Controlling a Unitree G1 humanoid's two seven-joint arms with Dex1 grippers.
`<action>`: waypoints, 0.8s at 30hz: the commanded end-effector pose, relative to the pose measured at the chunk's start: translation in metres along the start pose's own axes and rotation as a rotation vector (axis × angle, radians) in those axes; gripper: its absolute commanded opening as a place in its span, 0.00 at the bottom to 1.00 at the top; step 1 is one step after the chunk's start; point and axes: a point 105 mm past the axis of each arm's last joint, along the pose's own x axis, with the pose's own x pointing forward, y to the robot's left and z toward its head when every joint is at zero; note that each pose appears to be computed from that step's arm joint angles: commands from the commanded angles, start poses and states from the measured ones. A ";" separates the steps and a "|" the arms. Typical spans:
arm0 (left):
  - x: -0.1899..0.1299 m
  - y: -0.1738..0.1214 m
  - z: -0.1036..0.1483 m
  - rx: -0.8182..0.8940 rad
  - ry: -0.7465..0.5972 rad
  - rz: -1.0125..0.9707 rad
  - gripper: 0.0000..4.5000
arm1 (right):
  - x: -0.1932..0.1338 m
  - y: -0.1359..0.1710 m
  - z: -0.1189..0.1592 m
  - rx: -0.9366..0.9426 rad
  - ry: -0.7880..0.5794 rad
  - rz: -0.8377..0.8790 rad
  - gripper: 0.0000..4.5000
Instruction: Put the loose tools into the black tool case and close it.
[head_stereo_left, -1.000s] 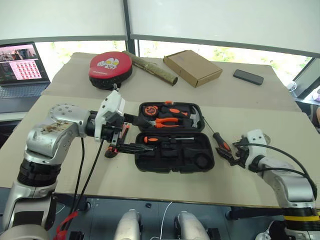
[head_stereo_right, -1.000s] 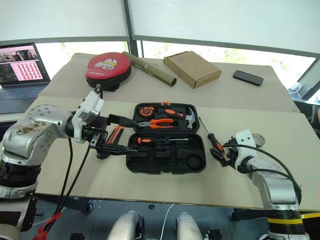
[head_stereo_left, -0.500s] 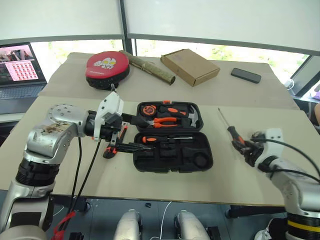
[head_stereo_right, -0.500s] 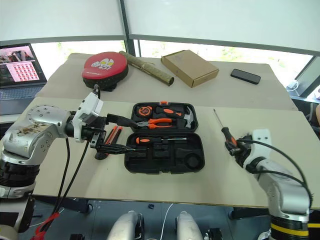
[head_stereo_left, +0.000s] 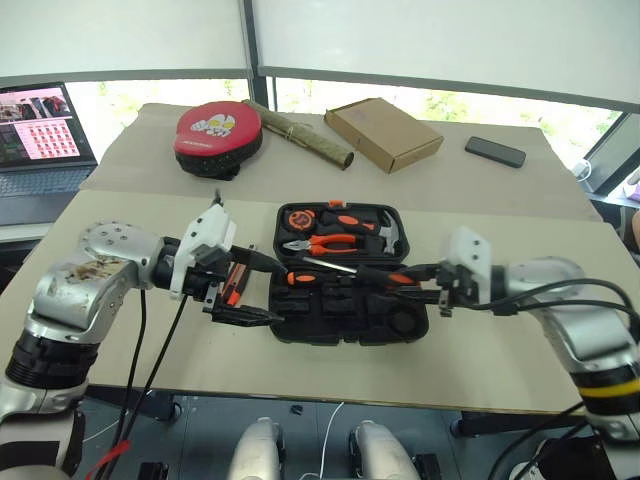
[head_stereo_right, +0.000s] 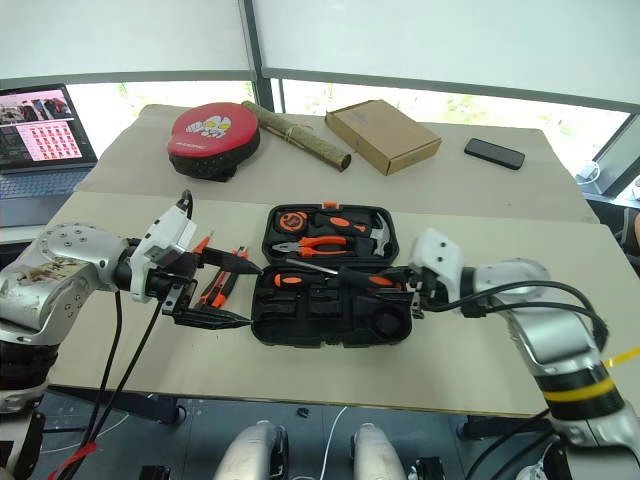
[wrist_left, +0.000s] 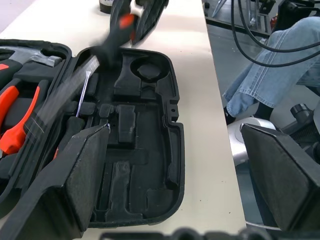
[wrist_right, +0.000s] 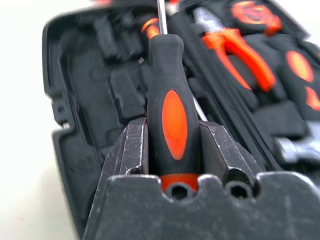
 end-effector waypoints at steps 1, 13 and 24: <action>-0.005 -0.003 0.011 0.037 -0.015 0.019 1.00 | 0.003 -0.012 -0.008 -0.121 0.048 0.023 0.23; -0.006 -0.001 0.014 0.050 -0.013 0.047 1.00 | -0.001 -0.027 -0.023 -0.205 0.088 0.061 0.23; -0.002 0.003 0.017 0.069 -0.019 0.048 1.00 | -0.001 -0.027 -0.021 -0.136 0.053 0.030 0.46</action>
